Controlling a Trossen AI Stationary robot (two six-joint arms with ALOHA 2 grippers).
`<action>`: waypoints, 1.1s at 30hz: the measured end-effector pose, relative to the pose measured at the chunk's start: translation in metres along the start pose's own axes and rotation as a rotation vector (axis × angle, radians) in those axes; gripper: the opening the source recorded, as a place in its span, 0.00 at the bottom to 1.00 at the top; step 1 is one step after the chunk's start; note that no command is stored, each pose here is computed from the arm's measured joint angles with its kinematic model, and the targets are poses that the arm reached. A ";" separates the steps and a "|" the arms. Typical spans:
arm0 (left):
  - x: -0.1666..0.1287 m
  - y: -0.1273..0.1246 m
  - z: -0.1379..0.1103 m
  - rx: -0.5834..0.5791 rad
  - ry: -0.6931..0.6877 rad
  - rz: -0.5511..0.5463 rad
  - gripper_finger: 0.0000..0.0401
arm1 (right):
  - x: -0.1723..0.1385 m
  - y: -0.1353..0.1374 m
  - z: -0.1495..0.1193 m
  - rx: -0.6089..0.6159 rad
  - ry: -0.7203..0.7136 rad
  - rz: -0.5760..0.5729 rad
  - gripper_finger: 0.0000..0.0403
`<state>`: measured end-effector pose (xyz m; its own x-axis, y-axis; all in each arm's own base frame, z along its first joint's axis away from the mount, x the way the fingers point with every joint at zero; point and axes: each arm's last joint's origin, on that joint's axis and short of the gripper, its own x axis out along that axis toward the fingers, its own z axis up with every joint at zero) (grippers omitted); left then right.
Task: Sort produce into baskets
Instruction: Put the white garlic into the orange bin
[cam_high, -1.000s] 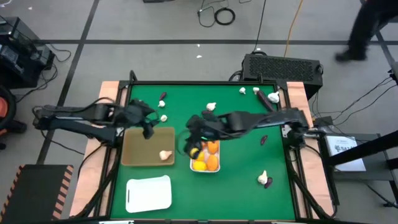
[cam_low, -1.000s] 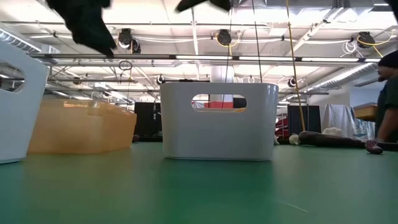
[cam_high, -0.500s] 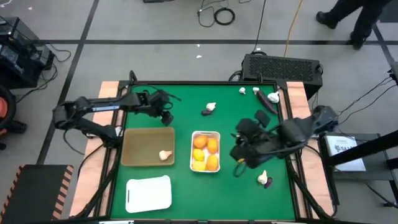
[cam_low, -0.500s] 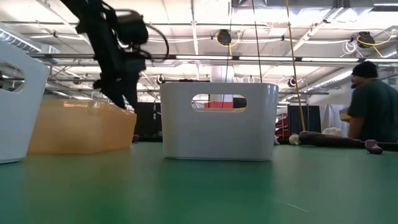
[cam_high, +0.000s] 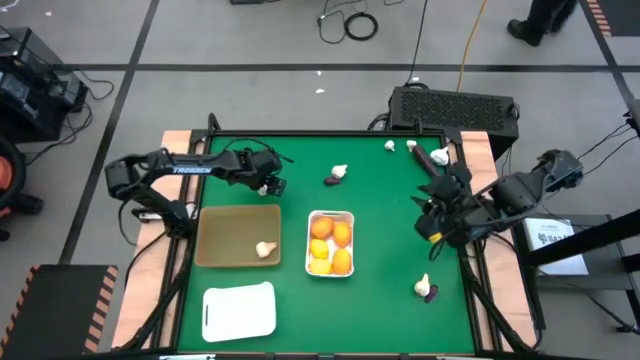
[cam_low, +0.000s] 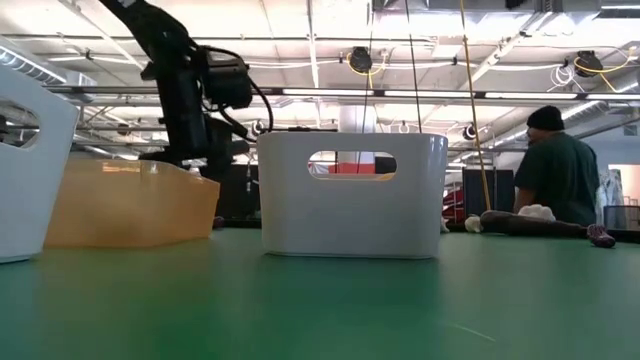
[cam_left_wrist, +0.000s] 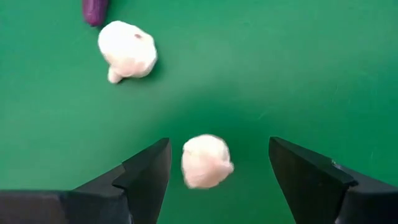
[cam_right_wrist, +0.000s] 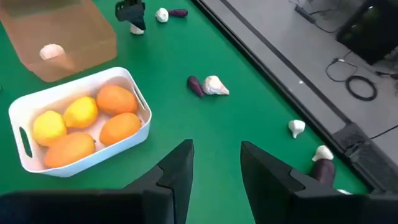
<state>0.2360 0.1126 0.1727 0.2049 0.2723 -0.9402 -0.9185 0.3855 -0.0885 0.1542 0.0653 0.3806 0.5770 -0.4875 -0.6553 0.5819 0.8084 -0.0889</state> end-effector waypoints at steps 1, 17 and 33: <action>0.003 -0.001 0.000 -0.014 0.006 0.001 0.69 | 0.001 -0.005 -0.005 0.007 -0.009 0.013 0.30; 0.023 -0.002 -0.006 0.067 0.107 0.044 0.69 | 0.003 -0.029 -0.015 0.273 -0.292 0.234 0.30; 0.024 -0.002 -0.004 0.269 0.087 0.047 0.41 | 0.022 0.016 0.008 0.353 -0.380 0.260 0.30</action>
<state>0.2407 0.1146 0.1491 0.1239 0.2226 -0.9670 -0.8010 0.5977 0.0349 0.1811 0.0649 0.3706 0.8540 -0.4244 -0.3011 0.5116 0.7903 0.3372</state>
